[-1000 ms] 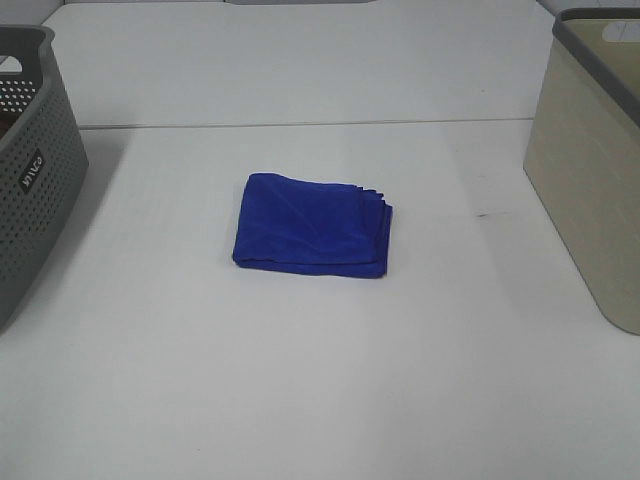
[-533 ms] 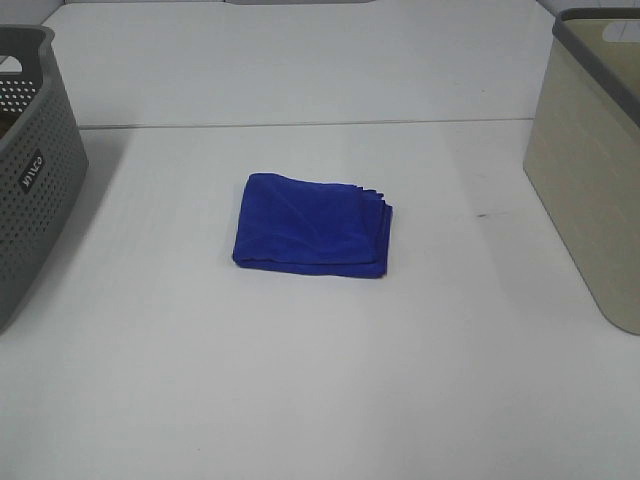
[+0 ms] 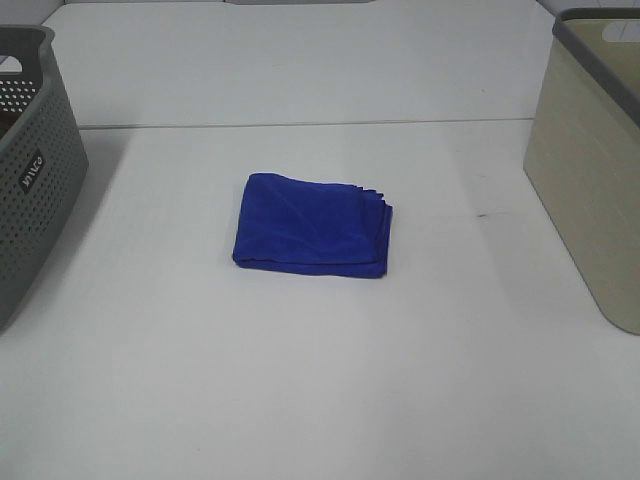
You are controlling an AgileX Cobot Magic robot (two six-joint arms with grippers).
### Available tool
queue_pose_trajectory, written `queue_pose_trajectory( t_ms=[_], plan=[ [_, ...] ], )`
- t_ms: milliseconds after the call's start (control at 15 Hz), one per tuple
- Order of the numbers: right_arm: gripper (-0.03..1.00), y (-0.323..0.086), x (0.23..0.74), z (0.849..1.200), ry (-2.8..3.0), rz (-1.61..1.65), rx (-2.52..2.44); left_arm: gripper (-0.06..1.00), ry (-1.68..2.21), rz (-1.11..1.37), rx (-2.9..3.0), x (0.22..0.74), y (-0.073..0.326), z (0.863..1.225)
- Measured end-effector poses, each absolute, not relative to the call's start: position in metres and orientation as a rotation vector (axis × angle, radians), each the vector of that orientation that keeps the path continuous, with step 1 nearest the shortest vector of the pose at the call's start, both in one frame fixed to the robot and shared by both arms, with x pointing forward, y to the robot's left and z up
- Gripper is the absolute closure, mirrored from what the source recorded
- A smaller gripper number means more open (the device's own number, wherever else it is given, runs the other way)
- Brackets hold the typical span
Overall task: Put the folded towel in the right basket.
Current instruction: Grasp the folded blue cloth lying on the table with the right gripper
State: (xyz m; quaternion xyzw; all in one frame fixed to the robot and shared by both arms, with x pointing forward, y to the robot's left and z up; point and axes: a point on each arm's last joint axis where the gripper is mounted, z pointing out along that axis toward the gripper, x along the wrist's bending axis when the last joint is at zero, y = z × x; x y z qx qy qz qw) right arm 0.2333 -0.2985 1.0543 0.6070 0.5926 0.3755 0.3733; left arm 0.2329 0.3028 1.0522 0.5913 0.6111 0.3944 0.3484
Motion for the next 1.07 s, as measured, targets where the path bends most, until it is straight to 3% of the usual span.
queue_pose_trajectory(
  t_ms=[1067],
  plan=[
    [-0.01, -0.2985, 0.2333, 1.0543, 1.518, 0.962, 1.555, -0.03, 1.584, 1.022, 1.533, 0.2329, 0.3028, 1.0522]
  ],
)
